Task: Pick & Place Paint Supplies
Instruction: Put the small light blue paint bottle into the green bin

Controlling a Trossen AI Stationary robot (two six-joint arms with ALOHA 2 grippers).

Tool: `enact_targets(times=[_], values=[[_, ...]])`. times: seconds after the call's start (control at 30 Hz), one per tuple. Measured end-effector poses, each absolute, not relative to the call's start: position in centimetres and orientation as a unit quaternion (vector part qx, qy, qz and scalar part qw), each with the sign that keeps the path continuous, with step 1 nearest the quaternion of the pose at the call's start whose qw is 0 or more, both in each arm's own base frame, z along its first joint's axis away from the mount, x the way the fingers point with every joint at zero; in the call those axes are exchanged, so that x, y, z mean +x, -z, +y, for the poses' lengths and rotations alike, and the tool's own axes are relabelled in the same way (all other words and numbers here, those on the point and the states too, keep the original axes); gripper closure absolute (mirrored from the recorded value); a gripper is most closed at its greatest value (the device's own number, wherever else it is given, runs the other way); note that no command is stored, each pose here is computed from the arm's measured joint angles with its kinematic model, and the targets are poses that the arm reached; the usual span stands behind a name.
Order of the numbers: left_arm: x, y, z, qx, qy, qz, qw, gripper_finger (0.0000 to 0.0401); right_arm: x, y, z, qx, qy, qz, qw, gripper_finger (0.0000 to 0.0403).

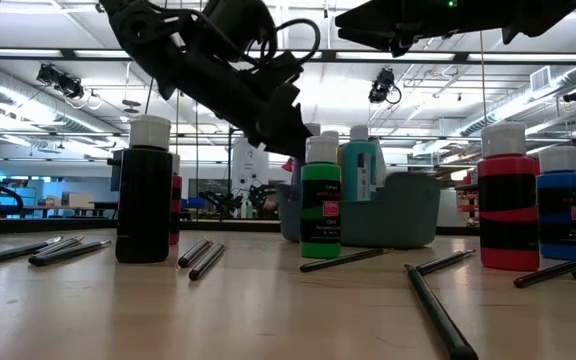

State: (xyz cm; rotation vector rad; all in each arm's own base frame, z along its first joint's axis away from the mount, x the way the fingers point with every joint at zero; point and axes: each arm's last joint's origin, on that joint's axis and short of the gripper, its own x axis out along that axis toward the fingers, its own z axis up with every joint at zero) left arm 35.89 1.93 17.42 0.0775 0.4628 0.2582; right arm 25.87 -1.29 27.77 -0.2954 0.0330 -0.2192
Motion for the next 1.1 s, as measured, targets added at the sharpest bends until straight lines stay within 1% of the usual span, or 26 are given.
enact_targets(times=[0.2, 0.77, 1.1], values=[[35.8, -17.4, 2.5, 0.043, -0.124, 0.234, 0.963, 0.025, 25.9, -27.8, -1.3, -0.147, 0.109, 0.017, 0.983, 0.0134], [35.8, -17.3, 2.4, 0.069, -0.103, 0.24, 0.963, 0.0248, 25.9, -27.8, -1.3, -0.147, 0.109, 0.016, 0.983, 0.0134], [35.7, -17.2, 3.4, 0.066, -0.112, 0.247, 0.96, 0.0247, 25.9, -27.8, -1.3, -0.147, 0.109, 0.016, 0.983, 0.0134]])
